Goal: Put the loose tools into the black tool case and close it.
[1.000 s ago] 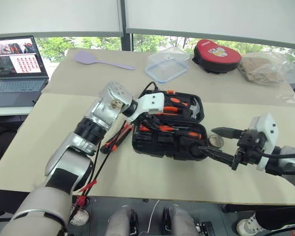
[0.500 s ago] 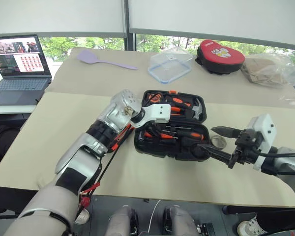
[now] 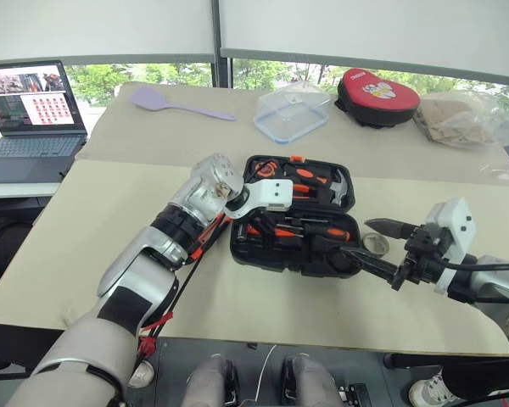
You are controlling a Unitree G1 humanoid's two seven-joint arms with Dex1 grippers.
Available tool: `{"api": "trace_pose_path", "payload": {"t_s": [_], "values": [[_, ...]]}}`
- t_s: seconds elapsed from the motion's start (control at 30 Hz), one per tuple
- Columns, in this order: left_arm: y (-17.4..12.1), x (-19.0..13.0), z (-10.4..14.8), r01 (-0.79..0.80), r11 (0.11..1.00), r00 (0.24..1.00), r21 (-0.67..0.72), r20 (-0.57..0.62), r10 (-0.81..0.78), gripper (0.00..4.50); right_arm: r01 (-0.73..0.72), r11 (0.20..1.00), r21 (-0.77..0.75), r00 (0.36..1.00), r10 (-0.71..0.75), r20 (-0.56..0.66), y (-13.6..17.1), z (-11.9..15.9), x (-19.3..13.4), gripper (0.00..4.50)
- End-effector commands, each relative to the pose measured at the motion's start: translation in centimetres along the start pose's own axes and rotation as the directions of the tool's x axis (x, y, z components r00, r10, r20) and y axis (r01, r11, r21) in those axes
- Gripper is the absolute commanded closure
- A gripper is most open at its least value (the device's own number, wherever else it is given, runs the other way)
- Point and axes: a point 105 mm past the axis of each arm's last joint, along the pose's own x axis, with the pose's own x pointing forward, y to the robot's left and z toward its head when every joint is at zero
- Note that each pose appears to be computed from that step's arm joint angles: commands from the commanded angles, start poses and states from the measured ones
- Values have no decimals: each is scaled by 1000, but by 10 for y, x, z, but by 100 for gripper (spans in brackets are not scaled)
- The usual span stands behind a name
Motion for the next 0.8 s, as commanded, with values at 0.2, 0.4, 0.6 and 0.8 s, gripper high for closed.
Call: {"api": "trace_pose_path", "payload": {"t_s": [0.2, 0.4, 0.6, 0.8], "values": [[0, -44, 19, -42, 999, 974, -5, 224, 42, 106, -20, 999, -44, 999, 21, 29, 4, 9, 0, 0], [-6, -35, 5, -43, 999, 962, -14, 271, 46, 329, -29, 999, -37, 999, 30, 25, 4, 8, 2, 0], [-6, -27, 9, -49, 999, 958, 2, 284, 47, 443, -31, 999, -34, 999, 32, 28, 3, 9, 4, 0], [-5, -21, 3, -60, 998, 969, 25, 241, 52, 443, -29, 999, -25, 999, 30, 30, 4, 7, 3, 0]]}}
